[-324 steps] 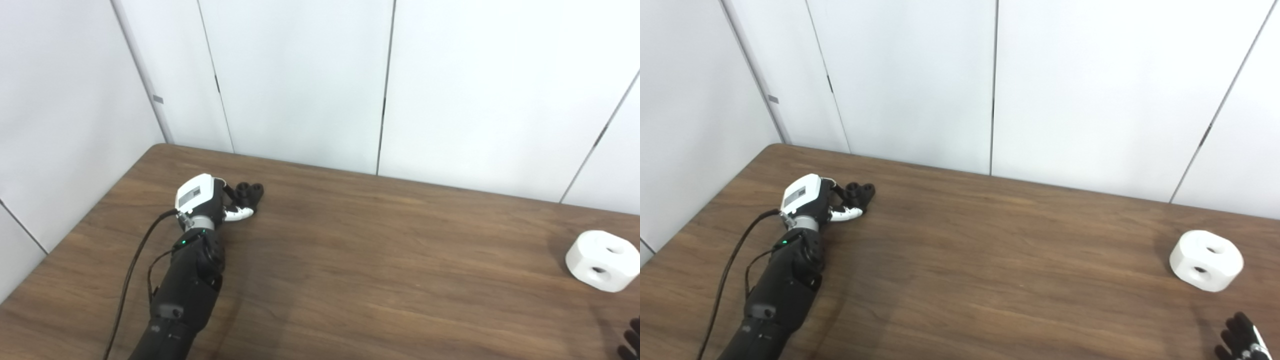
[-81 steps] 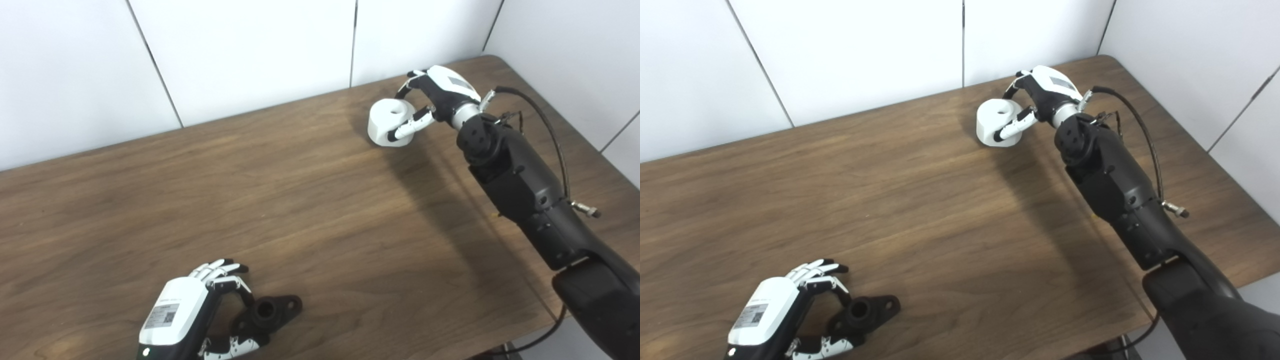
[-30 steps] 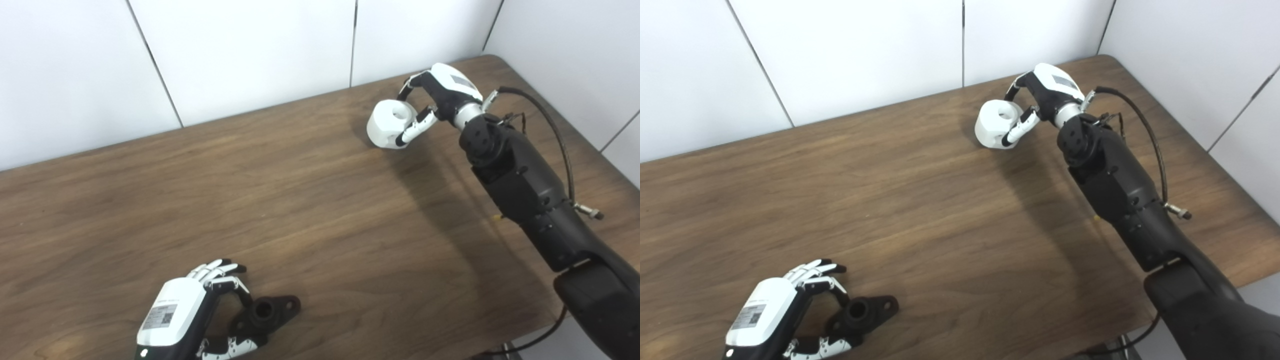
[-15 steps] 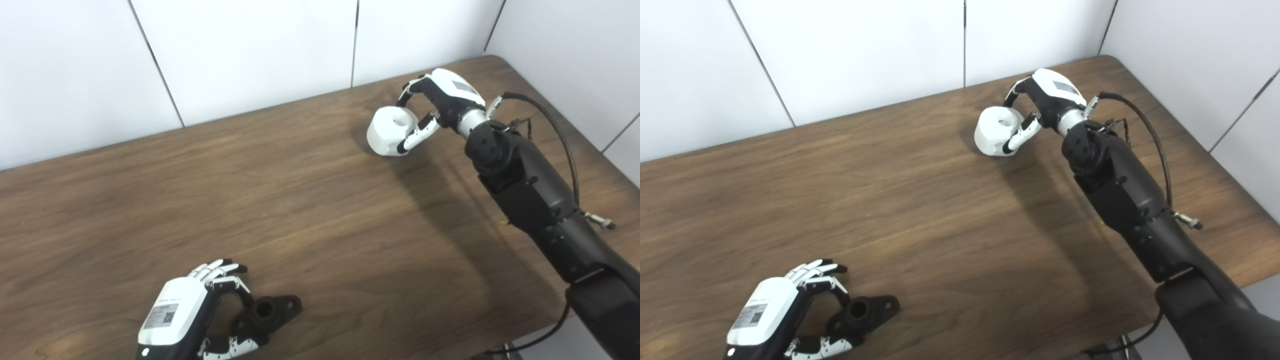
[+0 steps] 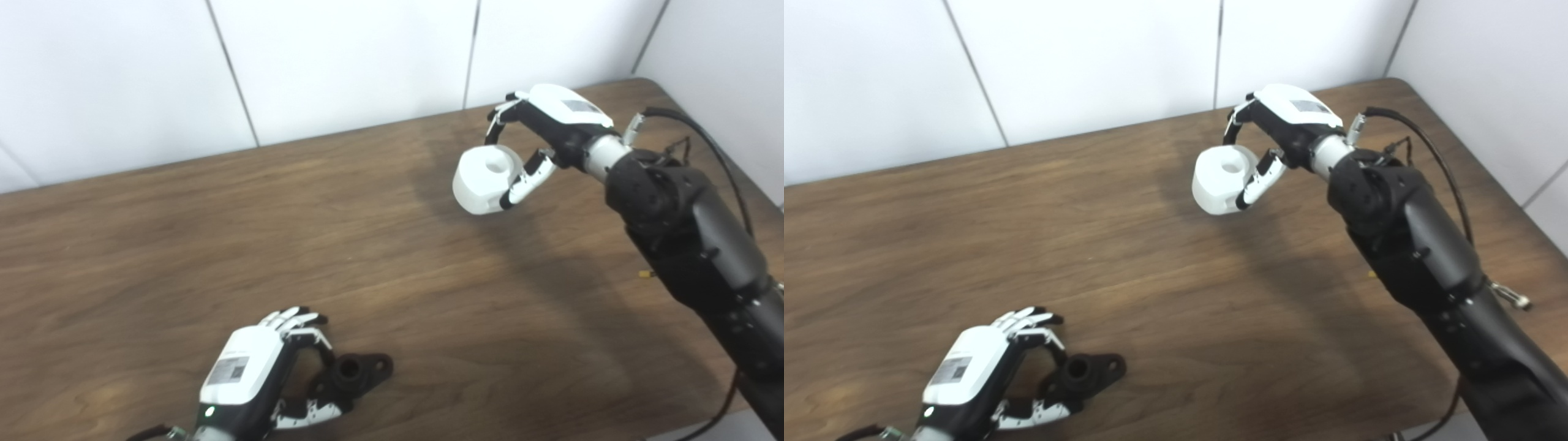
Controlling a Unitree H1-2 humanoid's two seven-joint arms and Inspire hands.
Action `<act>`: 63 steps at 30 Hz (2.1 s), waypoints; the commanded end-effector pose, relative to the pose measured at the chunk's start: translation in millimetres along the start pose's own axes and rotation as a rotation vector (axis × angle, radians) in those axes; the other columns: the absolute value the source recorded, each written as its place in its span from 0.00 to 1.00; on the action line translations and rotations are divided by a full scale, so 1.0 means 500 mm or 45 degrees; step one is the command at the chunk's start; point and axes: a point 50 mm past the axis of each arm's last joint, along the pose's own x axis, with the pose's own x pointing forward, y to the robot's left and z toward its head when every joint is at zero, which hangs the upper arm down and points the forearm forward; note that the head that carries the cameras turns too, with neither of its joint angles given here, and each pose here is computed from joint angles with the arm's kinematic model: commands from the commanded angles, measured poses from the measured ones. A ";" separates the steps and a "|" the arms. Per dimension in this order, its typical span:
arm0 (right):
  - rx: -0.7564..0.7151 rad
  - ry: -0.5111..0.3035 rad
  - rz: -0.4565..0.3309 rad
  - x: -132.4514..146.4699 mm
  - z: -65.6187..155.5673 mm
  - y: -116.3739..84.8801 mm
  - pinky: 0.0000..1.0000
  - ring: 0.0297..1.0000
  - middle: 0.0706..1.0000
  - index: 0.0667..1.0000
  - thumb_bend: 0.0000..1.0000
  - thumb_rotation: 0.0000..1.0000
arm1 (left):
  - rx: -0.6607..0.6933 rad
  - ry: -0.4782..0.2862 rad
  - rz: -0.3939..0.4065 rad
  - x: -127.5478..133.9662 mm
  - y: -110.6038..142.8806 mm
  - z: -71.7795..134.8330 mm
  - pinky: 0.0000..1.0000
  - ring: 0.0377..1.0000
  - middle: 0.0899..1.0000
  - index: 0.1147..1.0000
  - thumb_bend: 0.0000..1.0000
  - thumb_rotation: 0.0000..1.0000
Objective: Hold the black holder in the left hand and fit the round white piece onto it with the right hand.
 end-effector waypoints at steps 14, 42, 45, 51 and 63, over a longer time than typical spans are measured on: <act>-0.051 -0.248 0.014 -0.081 0.109 -0.066 0.88 0.98 0.84 0.45 0.52 0.14 | -0.001 0.038 -0.114 0.024 -0.033 0.036 0.90 0.90 0.81 0.42 0.51 0.05; -0.015 -0.532 0.153 -0.151 0.230 0.007 0.87 0.98 0.84 0.45 0.52 0.14 | -0.007 0.031 -0.099 0.030 -0.012 0.048 0.88 0.89 0.80 0.42 0.51 0.05; -0.002 -0.541 0.161 -0.152 0.236 0.020 0.87 0.98 0.84 0.45 0.53 0.14 | -0.008 0.032 -0.099 0.031 -0.010 0.049 0.88 0.89 0.80 0.42 0.51 0.05; 0.015 -0.559 0.166 -0.152 0.248 0.040 0.89 0.97 0.85 0.45 0.52 0.15 | -0.007 0.027 -0.104 0.031 -0.007 0.052 0.89 0.89 0.80 0.42 0.51 0.05; 0.037 -0.607 0.188 -0.147 0.284 0.067 0.90 0.98 0.84 0.45 0.52 0.14 | -0.005 0.021 -0.093 0.036 -0.006 0.054 0.87 0.88 0.80 0.42 0.51 0.05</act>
